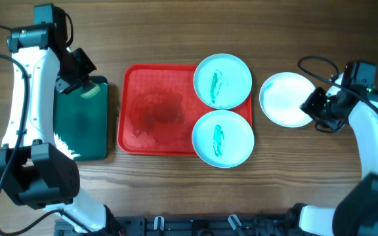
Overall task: Clean dirty plates on tray and stack at the side
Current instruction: 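Place the white plate on the table right of the red tray, then grasp the lower blue plate rim with the right gripper, drag it center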
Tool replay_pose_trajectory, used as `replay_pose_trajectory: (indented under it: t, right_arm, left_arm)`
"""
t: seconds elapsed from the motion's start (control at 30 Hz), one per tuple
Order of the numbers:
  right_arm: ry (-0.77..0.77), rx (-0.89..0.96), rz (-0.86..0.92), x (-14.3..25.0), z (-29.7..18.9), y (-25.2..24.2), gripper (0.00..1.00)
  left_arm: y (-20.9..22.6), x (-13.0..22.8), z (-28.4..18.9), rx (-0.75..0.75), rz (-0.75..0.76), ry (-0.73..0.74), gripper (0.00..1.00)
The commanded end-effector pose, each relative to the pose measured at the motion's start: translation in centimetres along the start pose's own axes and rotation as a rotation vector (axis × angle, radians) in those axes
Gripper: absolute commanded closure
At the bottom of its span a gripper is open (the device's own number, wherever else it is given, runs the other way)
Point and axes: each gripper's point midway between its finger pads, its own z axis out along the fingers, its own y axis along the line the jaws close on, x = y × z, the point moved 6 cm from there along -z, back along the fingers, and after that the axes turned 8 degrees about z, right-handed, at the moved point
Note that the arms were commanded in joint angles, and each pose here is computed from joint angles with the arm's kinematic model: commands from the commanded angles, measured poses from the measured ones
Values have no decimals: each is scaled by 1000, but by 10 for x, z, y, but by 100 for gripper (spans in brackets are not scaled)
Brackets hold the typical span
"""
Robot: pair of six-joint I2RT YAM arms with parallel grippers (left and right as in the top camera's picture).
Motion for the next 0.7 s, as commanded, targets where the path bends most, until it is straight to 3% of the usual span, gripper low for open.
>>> replay_pose_trajectory:
  t: [0.0, 0.1, 0.23, 0.47, 0.57, 0.67]
  right_arm:
    - [127, -105, -156, 38, -14, 32, 57]
    - [266, -30, -245, 76, 3, 32, 57]
    - [336, 16, -295, 107, 31, 26, 57]
    - [306, -22, -366, 126, 61, 29, 59]
    - [305, -10, -363, 132, 74, 20, 62]
    - [300, -13, -367, 131, 77, 20, 73]
  left_arm:
    - [-2, 0, 1, 19, 22, 7, 96]
    - [-2, 0, 1, 18, 23, 7, 96]
    - [-2, 0, 1, 18, 23, 7, 96]
    - [-2, 0, 1, 18, 23, 7, 96]
    - [-2, 0, 1, 18, 23, 7, 96]
    - [-2, 0, 1, 18, 23, 7, 96]
